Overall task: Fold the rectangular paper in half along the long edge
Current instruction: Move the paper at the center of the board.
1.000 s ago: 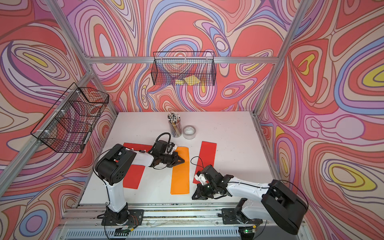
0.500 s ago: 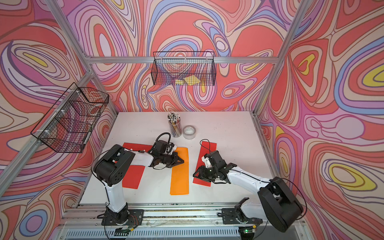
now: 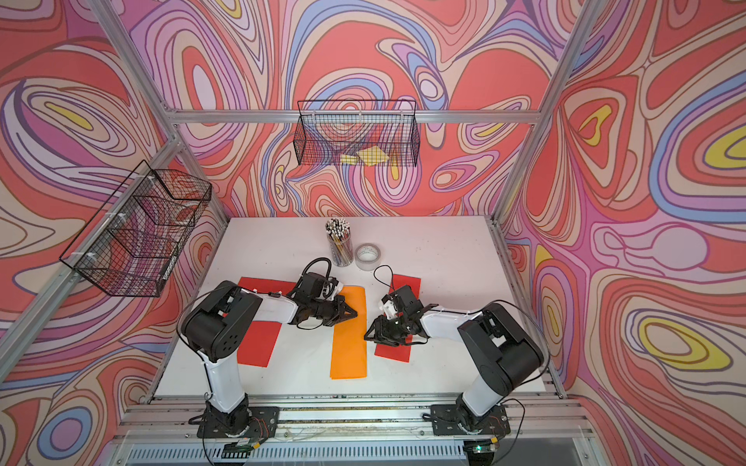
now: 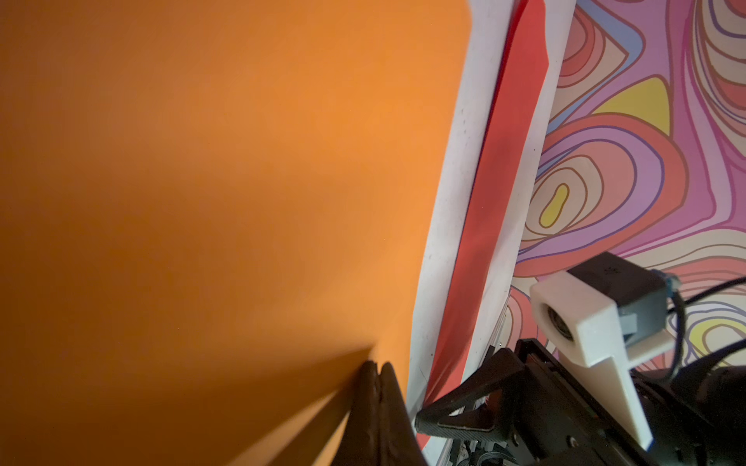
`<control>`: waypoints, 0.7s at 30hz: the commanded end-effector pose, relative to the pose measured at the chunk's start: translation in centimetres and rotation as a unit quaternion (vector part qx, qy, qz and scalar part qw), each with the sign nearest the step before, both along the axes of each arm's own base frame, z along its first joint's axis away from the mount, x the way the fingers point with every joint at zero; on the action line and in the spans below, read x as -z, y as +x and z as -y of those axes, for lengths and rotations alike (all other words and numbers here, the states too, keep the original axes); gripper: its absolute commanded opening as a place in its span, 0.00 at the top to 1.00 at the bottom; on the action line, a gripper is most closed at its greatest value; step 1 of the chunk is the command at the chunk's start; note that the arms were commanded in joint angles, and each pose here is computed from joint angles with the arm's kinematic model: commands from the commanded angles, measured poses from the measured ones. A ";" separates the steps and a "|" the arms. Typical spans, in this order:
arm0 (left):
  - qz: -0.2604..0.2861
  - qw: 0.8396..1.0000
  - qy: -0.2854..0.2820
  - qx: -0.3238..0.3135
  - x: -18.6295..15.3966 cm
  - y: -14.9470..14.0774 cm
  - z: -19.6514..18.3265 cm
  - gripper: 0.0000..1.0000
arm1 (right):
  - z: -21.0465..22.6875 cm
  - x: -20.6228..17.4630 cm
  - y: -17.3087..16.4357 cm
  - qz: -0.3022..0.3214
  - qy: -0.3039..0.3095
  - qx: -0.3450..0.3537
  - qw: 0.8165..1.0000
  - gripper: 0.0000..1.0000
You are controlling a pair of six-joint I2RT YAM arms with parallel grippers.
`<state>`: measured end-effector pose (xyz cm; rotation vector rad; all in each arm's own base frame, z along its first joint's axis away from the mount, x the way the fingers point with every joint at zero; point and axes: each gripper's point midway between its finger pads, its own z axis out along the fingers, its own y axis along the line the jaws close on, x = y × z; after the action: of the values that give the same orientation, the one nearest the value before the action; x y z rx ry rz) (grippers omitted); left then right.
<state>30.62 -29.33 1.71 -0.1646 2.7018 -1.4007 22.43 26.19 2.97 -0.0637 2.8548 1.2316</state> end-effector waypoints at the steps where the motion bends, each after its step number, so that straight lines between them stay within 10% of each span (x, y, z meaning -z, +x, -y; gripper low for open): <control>1: -0.044 0.998 0.044 -0.009 2.6 -1.9 -1.4 1.00 | -0.7 0.6 -0.4 -0.006 0.008 -0.012 1.000 0.55; 21: -0.044 0.998 0.041 -0.007 2.2 -1.3 -1.0 1.00 | -3.5 0.0 -0.8 0.021 -0.008 -0.036 0.999 0.68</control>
<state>30.59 -29.28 1.73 -0.1671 2.7038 -1.3975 21.39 30.62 2.71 -0.2081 2.8494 1.2970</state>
